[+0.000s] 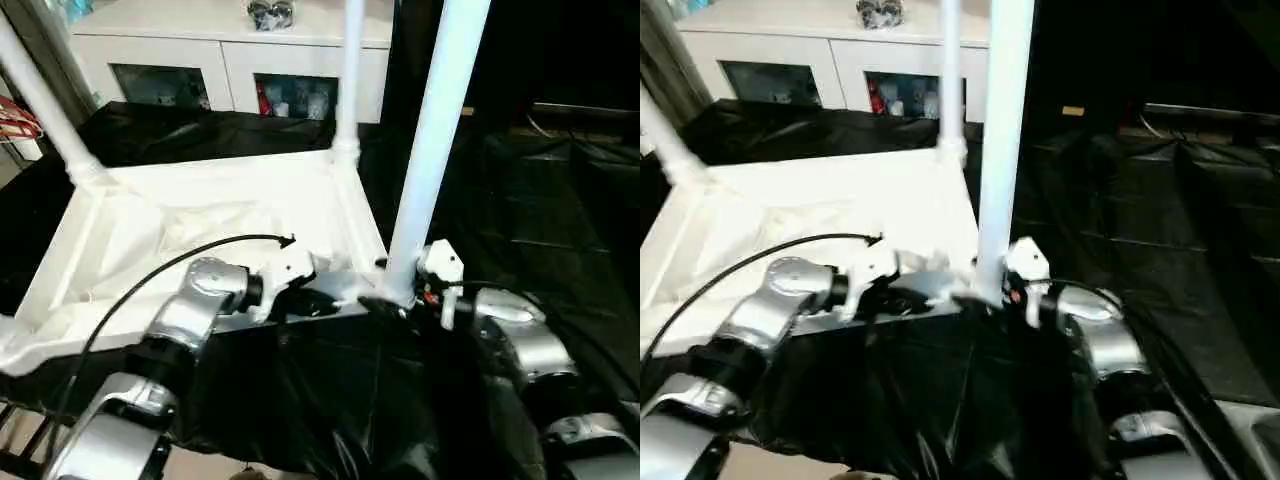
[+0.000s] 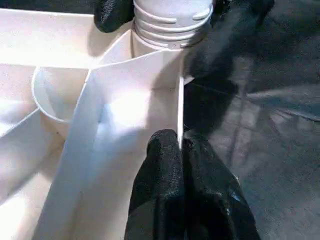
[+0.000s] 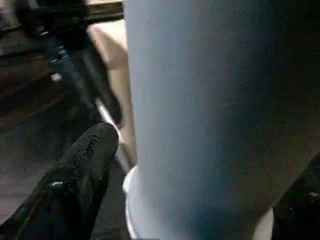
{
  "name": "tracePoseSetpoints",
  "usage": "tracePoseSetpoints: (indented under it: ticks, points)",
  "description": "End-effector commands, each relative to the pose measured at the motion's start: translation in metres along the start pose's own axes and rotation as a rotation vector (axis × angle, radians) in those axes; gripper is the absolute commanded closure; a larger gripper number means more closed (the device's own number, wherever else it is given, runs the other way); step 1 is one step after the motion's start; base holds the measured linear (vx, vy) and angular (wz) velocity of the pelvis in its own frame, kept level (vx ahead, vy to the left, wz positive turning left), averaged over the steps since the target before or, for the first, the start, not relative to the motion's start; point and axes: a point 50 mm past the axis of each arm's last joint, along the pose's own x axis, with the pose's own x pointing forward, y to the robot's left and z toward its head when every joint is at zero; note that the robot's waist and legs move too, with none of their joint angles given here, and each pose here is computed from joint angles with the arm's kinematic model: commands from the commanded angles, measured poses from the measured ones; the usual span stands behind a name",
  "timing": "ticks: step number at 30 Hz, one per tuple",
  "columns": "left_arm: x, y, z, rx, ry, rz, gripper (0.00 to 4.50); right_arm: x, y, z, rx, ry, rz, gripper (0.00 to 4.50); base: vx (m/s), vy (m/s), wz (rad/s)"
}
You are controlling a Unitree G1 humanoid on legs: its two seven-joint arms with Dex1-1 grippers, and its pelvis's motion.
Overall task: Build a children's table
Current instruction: Rotate leg to tighten
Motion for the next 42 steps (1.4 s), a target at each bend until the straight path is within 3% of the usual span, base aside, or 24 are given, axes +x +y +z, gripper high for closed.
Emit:
tracePoseSetpoints:
  ticks: [1,11,16,18,20,26,28,30,34,35,42]
  points:
    - [0.004,-0.002,0.015,0.045,-0.066,-0.033,4.5,0.013,0.021,-0.011,0.03,0.048,0.168,0.84,0.0,0.0,0.0]
    - [0.005,-0.005,0.015,0.043,-0.071,-0.05,4.5,0.016,0.028,-0.014,0.072,0.051,0.201,1.64,0.0,0.0,0.0]
    - [0.014,0.008,0.018,0.048,-0.054,0.127,4.5,0.026,0.017,-0.019,0.099,0.05,-0.022,1.75,0.0,0.0,0.0]
    - [0.023,0.019,0.026,0.021,-0.069,0.249,4.5,0.036,0.004,-0.025,0.137,0.092,-0.288,1.76,0.0,0.0,0.0]
    - [0.03,0.023,0.032,0.008,-0.072,0.319,4.5,0.043,0.0,-0.027,0.171,0.094,-0.426,1.76,0.0,0.0,0.0]
    - [0.046,0.027,0.043,-0.011,-0.078,0.424,4.5,0.064,-0.001,-0.024,0.28,0.059,-0.617,1.76,0.0,0.0,0.0]
    - [0.052,0.022,0.045,-0.007,-0.096,0.388,4.5,0.073,0.003,-0.017,0.232,0.032,-0.586,1.76,0.0,0.0,0.0]
    - [0.055,0.019,0.046,-0.002,-0.11,0.361,4.5,0.077,0.006,-0.013,0.235,-0.008,-0.546,1.07,0.0,0.0,0.0]
    - [0.053,0.016,0.046,0.022,-0.132,0.3,4.5,0.073,0.004,-0.011,0.232,-0.028,-0.51,0.96,0.0,0.0,0.0]
    - [0.049,0.013,0.044,0.032,-0.143,0.255,4.5,0.069,0.003,-0.01,0.199,-0.028,-0.482,0.65,0.0,0.0,0.0]
    - [0.035,0.007,0.035,0.064,-0.128,0.139,4.5,0.055,0.006,-0.005,0.117,-0.048,-0.284,0.52,0.0,0.0,0.0]
